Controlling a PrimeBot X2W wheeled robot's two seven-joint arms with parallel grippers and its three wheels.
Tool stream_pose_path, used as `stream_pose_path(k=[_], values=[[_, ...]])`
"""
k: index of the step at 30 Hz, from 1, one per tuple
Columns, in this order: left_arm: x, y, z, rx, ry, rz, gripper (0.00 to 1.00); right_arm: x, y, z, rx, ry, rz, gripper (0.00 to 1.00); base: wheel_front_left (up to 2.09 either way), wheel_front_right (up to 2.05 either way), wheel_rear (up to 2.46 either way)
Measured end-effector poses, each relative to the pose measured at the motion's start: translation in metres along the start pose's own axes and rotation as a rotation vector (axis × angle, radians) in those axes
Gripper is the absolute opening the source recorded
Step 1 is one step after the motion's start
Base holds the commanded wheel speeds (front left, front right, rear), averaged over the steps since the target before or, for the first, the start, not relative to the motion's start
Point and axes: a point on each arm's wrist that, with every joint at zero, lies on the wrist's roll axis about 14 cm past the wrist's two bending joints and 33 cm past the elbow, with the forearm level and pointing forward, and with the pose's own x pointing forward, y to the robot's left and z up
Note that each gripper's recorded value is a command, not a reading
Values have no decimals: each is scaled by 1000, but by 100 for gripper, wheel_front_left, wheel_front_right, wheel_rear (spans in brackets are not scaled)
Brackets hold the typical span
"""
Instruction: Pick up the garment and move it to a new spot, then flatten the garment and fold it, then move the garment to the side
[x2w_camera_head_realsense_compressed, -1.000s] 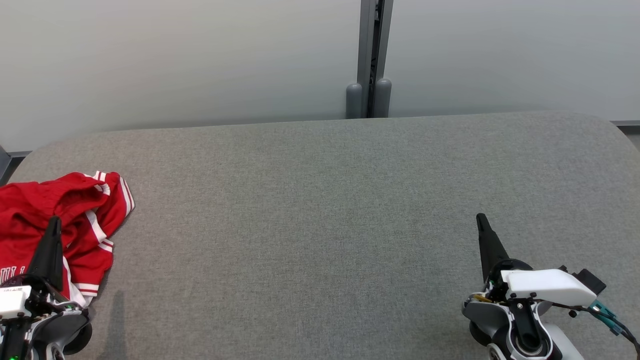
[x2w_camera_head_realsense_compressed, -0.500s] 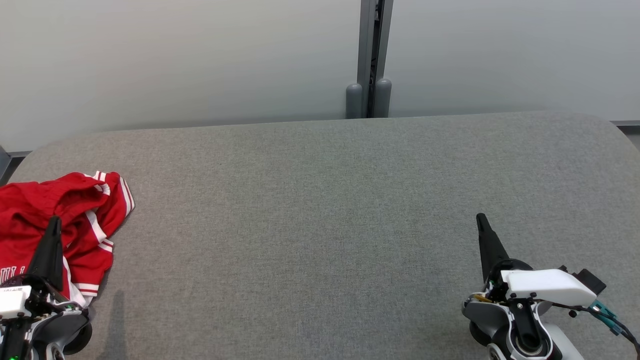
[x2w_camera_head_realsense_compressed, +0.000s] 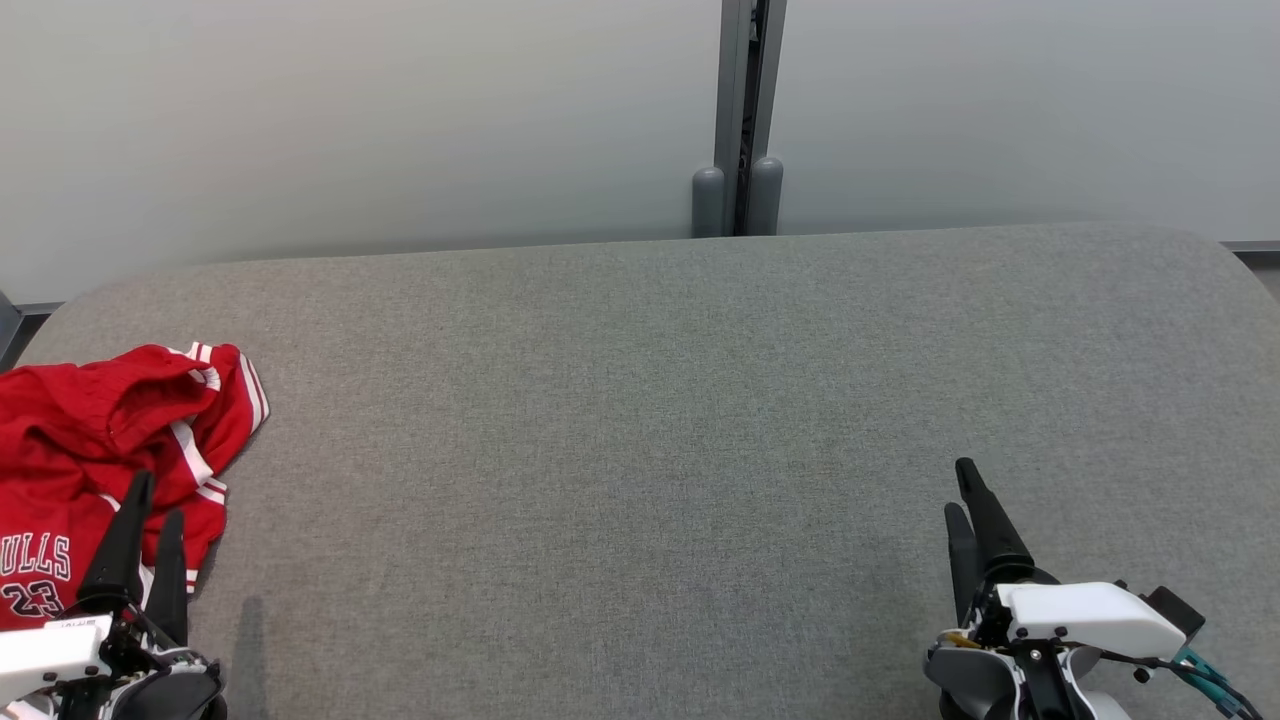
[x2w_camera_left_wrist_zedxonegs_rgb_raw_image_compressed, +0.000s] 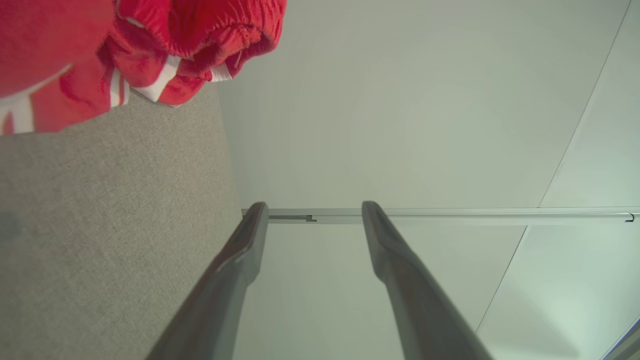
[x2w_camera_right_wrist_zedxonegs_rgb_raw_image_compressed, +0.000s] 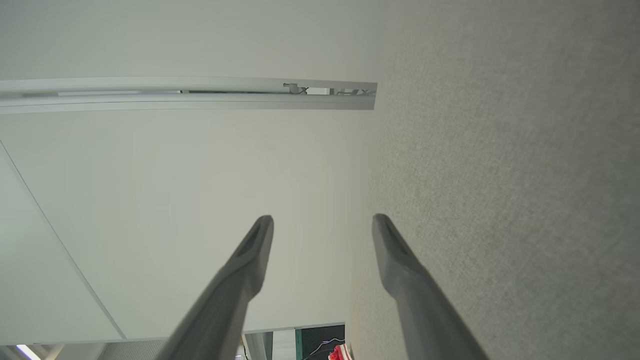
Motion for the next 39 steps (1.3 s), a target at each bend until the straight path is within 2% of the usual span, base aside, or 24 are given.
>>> stream_pose_path(k=[14, 19, 30, 39], values=[[6, -10, -9, -8, -41, -34, 100, 2, 16, 16, 90, -49, 43, 100, 0, 0, 0], [8, -15, -11, 45, -52, -40, 100, 2, 26, 20, 81, -61, 76, 100, 0, 0, 0], [12, -31, -20, 236, -66, -70, 100, 0, 46, 22, -32, -63, 153, 100, 0, 0, 0], [10, -36, -26, 377, -79, -71, 100, -4, 58, 19, -233, -35, 214, 100, 0, 0, 0]])
